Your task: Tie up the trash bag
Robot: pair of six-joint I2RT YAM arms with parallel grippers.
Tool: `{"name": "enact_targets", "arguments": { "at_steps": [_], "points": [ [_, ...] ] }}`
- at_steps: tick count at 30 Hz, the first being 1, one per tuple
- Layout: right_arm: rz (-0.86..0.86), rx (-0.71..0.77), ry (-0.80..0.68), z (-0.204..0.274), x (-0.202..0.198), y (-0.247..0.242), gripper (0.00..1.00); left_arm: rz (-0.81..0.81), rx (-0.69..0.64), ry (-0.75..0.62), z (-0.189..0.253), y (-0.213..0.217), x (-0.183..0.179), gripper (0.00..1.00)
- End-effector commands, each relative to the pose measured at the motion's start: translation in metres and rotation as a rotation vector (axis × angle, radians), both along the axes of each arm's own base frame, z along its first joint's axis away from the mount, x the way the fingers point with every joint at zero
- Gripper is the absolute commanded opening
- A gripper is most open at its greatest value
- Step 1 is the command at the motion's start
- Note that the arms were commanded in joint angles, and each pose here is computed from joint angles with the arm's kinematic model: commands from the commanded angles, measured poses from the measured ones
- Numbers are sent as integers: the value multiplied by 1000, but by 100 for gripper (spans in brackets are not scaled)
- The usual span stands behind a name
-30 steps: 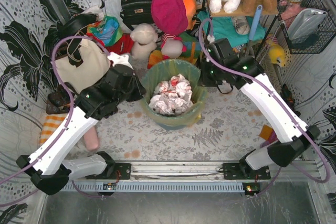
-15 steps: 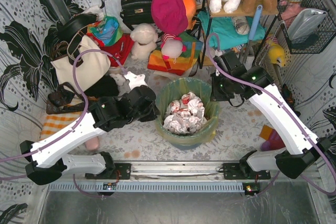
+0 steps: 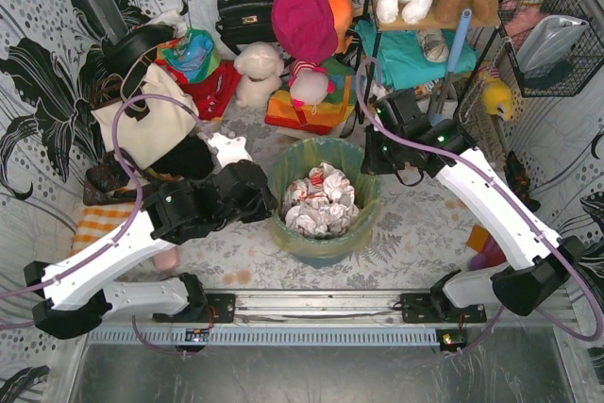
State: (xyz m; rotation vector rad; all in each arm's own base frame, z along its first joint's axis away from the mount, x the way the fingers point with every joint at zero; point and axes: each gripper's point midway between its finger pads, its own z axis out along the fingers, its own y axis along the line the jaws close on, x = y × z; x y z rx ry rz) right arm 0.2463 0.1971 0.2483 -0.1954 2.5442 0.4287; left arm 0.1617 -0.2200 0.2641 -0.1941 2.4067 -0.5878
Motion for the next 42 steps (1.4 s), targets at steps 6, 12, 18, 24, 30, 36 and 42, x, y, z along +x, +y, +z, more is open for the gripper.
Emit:
{"name": "enact_targets", "arguments": {
  "at_steps": [6,12,18,24,30,36,42],
  "points": [
    [-47,144,-112,12,42,35,21,-24,-122,-44,23,2,-14,44],
    [-71,160,-186,36,44,28,42,49,-128,-169,49,28,-2,55],
    [-110,155,-267,60,46,14,53,148,-43,-246,60,61,8,59],
    [-202,140,-355,82,43,-12,56,273,5,-245,52,86,12,58],
    [-285,147,-400,83,37,-31,58,317,20,-176,10,86,12,58],
    [-327,82,-365,63,25,-50,60,269,-52,-74,-53,64,13,57],
    [-381,10,-317,23,7,-73,64,211,-77,26,-117,52,16,54]
  ]
}}
